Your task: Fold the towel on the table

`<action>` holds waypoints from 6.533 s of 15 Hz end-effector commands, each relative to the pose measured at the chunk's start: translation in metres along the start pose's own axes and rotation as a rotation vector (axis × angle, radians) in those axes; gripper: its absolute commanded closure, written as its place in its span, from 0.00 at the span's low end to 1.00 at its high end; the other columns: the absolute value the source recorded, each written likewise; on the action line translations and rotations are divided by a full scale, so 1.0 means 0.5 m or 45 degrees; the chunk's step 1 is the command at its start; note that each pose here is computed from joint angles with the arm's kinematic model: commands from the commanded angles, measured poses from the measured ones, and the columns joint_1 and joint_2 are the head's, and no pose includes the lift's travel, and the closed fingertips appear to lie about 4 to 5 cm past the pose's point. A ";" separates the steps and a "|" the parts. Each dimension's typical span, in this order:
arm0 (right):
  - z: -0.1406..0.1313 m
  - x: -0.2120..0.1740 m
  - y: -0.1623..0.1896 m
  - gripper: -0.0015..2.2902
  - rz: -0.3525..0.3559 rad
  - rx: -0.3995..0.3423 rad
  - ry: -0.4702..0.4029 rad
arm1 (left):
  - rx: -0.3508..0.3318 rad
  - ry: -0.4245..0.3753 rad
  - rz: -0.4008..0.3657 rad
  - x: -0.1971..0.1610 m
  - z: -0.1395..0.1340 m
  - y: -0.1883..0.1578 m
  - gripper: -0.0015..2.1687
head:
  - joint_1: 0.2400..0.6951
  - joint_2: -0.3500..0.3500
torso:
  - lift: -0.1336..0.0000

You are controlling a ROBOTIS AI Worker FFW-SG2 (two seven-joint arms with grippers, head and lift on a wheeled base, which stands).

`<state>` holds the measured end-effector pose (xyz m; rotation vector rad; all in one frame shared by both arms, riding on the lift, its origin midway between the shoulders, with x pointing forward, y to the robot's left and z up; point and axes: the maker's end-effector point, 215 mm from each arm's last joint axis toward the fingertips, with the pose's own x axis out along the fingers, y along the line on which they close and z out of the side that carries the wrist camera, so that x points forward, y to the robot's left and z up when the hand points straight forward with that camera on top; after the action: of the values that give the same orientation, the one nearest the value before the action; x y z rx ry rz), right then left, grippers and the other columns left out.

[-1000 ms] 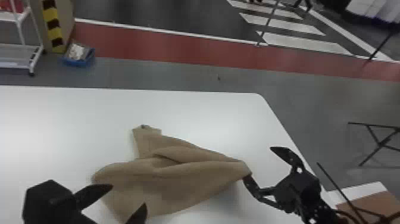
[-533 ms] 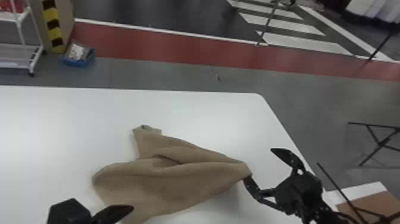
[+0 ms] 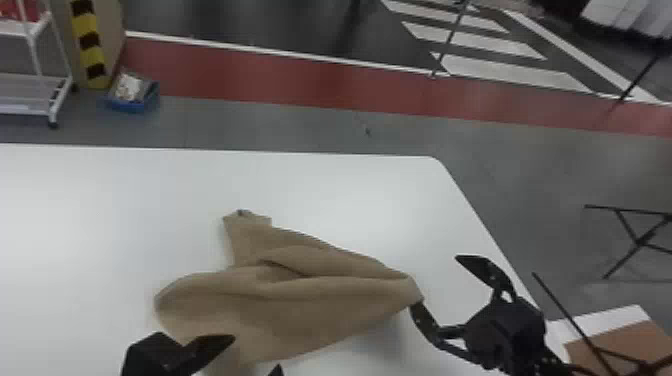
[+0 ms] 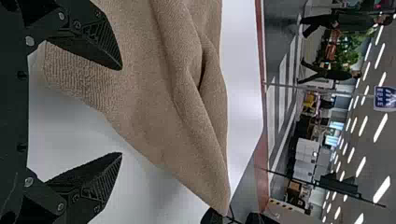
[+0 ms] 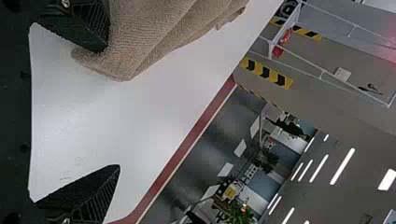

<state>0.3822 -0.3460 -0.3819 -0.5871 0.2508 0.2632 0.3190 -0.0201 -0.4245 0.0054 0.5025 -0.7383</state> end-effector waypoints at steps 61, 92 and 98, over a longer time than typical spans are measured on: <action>0.037 0.028 0.217 0.09 0.402 -0.458 0.187 | 0.066 0.097 0.574 -0.178 0.223 0.425 0.77 | 1.00 0.36 | 0.07; 0.213 -0.056 -0.051 0.89 0.121 -0.154 0.063 | 0.051 0.064 0.584 -0.213 0.219 0.432 0.77 | 1.00 0.30 | 0.07; 0.249 -0.013 -0.103 0.89 0.066 0.171 0.046 | 0.057 0.061 0.570 -0.205 0.224 0.419 0.77 | 1.00 0.25 | 0.07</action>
<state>0.3949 -0.3269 -0.2431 -0.4640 0.2881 0.2909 0.4394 0.1874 -0.3148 0.1747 0.5053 -0.3027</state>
